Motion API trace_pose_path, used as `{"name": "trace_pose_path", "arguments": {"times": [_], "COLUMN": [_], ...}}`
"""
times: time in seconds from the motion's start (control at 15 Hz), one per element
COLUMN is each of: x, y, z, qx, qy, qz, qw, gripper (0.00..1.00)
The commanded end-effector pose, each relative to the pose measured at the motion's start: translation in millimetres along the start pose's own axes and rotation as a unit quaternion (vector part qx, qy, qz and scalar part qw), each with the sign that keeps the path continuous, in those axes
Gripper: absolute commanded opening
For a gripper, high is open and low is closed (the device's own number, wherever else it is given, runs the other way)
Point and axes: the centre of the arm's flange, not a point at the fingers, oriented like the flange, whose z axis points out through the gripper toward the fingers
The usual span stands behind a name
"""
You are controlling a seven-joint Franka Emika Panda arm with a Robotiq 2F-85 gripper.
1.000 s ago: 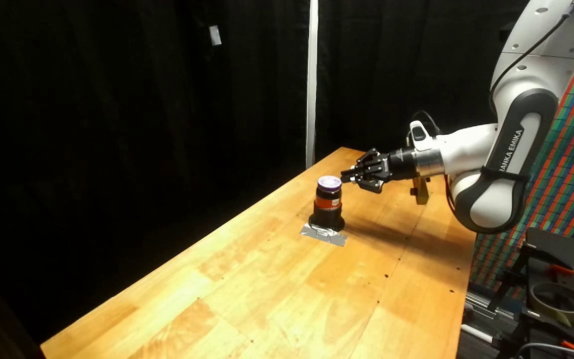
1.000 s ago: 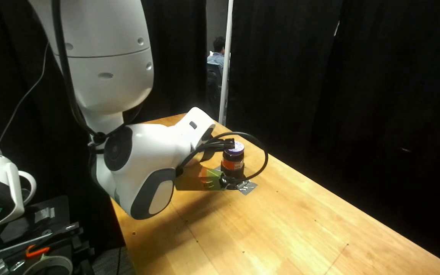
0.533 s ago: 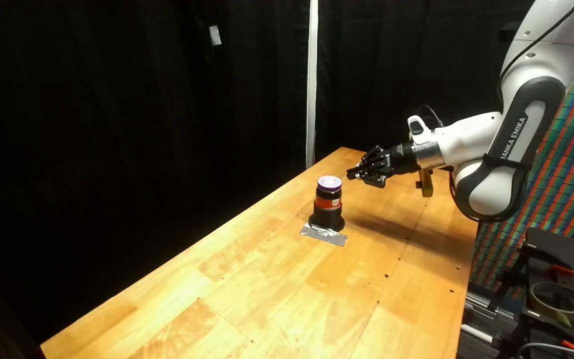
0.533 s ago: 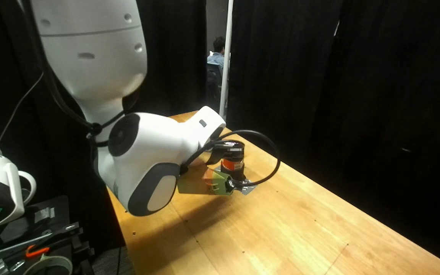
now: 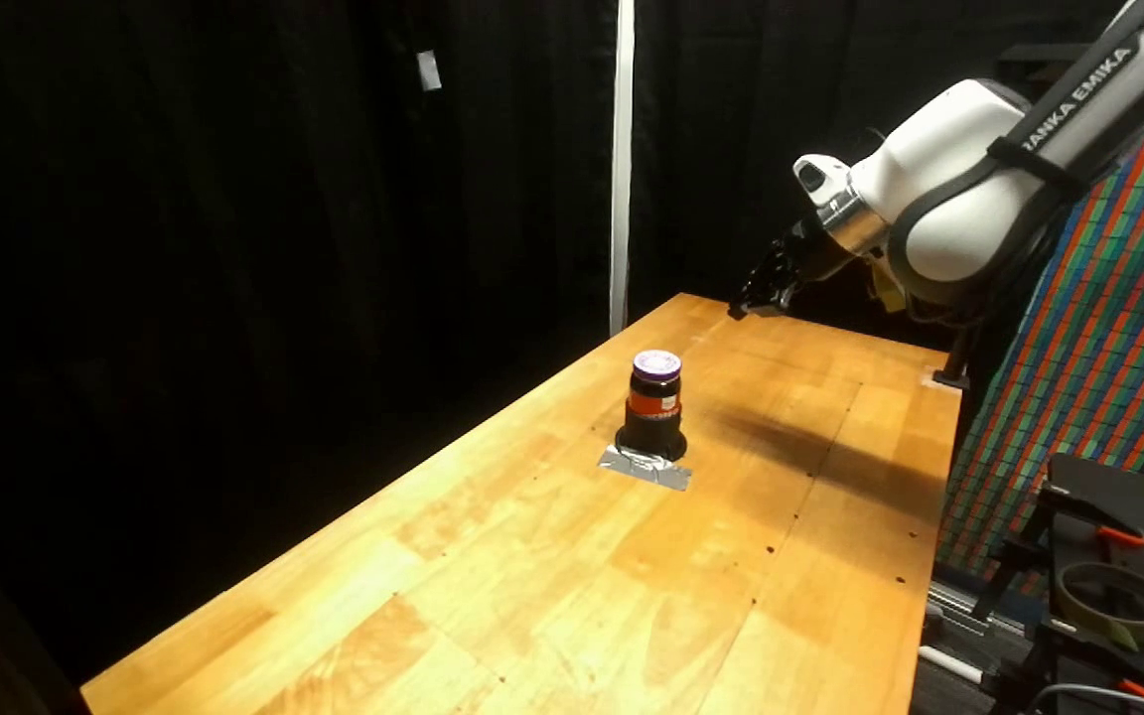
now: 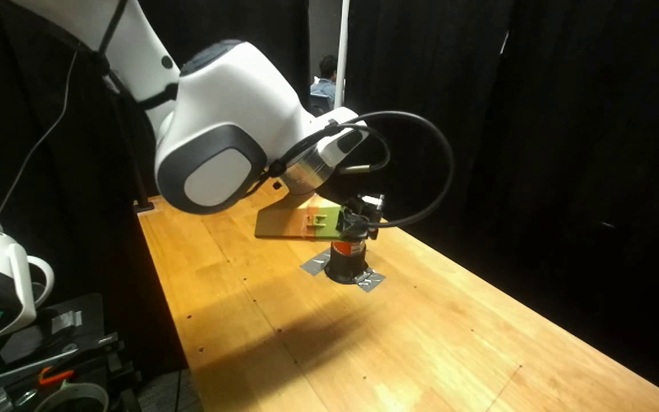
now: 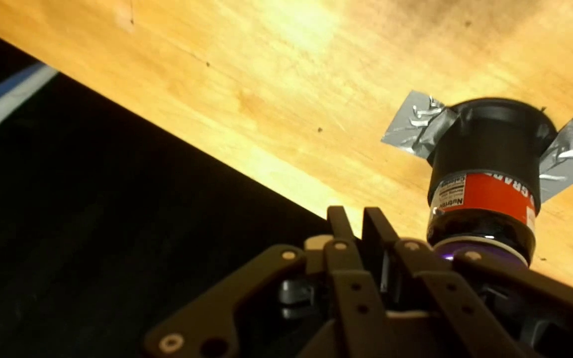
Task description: Put the elastic around the bottle
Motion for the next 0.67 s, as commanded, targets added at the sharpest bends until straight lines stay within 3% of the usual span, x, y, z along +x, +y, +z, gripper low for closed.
{"name": "trace_pose_path", "arguments": {"times": [0.0, 0.13, 0.2, 0.33, 0.6], "x": [51.7, 47.0, 42.9, 43.3, 79.7], "y": [23.2, 44.4, 57.0, 72.2, 73.2], "z": [-55.5, -53.3, -49.9, -45.5, -67.5], "qx": [0.007, 0.024, 0.028, 0.027, 0.022], "qy": [-0.089, -0.127, -0.151, -0.199, -0.262], "qz": [0.0, -0.004, -0.009, -0.003, 0.019], "qw": [0.996, 0.9916, 0.9881, 0.9796, 0.9646], "gripper": [0.16, 0.16, 0.41, 0.47, 0.79]}}
